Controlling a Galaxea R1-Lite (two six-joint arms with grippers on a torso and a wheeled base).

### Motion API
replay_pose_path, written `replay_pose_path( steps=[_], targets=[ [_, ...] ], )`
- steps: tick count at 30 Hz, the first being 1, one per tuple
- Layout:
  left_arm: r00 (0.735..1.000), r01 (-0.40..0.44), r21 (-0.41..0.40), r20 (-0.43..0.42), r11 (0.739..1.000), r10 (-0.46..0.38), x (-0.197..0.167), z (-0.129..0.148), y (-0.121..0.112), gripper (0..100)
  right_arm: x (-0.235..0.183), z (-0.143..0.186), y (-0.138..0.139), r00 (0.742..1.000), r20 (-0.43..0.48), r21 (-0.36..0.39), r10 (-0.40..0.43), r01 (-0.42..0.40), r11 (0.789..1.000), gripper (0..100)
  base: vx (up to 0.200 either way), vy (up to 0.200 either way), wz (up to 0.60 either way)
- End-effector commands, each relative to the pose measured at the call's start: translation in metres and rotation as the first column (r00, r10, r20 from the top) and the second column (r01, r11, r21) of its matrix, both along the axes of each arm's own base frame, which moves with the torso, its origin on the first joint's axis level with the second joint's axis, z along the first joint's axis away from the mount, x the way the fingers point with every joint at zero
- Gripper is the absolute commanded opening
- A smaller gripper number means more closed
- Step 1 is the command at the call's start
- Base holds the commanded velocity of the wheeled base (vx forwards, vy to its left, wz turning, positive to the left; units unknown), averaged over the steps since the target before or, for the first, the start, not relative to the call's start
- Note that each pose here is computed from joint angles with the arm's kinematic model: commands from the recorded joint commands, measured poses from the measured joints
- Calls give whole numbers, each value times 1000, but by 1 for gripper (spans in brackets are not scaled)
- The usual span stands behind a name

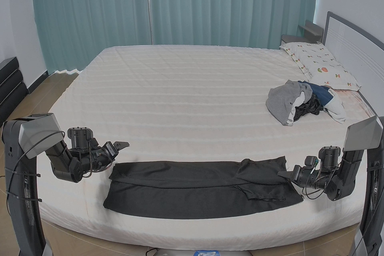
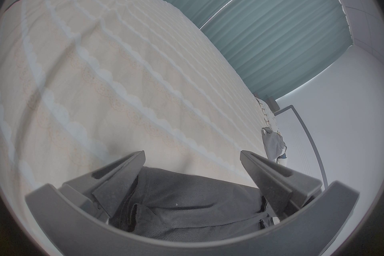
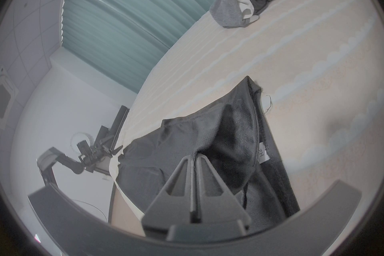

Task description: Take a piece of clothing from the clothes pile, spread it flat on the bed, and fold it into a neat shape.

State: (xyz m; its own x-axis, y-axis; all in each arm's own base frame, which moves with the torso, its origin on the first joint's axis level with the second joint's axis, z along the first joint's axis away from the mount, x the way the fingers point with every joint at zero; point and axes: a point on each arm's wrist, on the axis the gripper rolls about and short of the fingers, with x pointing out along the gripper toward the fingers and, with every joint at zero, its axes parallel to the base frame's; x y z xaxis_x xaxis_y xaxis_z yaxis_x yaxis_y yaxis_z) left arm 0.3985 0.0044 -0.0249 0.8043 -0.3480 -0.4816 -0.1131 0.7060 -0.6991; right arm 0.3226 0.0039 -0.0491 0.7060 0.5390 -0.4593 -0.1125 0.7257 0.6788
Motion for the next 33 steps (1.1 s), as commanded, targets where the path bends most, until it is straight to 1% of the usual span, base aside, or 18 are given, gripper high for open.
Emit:
replay_pose_path(
  steps=[1, 2, 7, 12, 15, 16, 20, 23, 26, 28, 33],
  targets=[
    [1000, -1, 0, 2, 1000, 1, 0, 0, 1, 100, -5, -6, -1, 1000, -10, -27, 17, -17, 999, 0, 0, 0, 0],
    [1000, -2, 0, 3, 1000, 2, 0, 1, 1, 100, -6, -8, -1, 1000, -10, -39, 25, -26, 999, 0, 0, 0, 0],
    [1000, -5, 0, 2, 1000, 5, 0, 0, 2, 100, -8, -9, 0, 999, -14, -46, 30, -31, 998, 0, 0, 0, 0],
    [1000, -6, 2, 2, 1000, 6, 0, 0, 3, 100, -13, -16, 0, 998, 1, -110, 71, -70, 991, 0, 0, 0, 0],
    [1000, -7, 0, 2, 1000, 7, 0, 0, 3, 100, -12, -17, -1, 997, 4, -116, 71, -70, 991, 0, 0, 0, 0],
    [1000, -6, 2, 2, 1000, 6, 0, 0, 3, 100, -12, -17, -1, 998, 8, -116, 69, -67, 991, 100, 0, 0, 0],
    [1000, -6, 2, 2, 1000, 6, 0, 0, 3, 100, -9, -14, -2, 998, 20, -106, 63, -60, 993, 100, 0, 0, 0],
    [1000, -6, 2, 2, 1000, 6, 0, 0, 3, 100, -4, -3, -3, 999, 44, -35, 13, -11, 999, 100, 0, 0, 0],
    [1000, -6, 2, 1, 1000, 6, 0, 0, 3, 100, 0, 3, -2, 997, 74, 17, -31, 30, 999, 100, 0, 0, 0],
    [1000, -6, 2, 2, 1000, 6, 0, 0, 3, 100, 1, 4, -2, 996, 83, 31, -39, 37, 999, 100, 0, 0, 0],
    [1000, -6, 2, 1, 1000, 6, 0, 0, 3, 100, 7, -5, 3, 996, 75, 25, -37, 36, 999, 100, 0, 0, 0]
  ],
)
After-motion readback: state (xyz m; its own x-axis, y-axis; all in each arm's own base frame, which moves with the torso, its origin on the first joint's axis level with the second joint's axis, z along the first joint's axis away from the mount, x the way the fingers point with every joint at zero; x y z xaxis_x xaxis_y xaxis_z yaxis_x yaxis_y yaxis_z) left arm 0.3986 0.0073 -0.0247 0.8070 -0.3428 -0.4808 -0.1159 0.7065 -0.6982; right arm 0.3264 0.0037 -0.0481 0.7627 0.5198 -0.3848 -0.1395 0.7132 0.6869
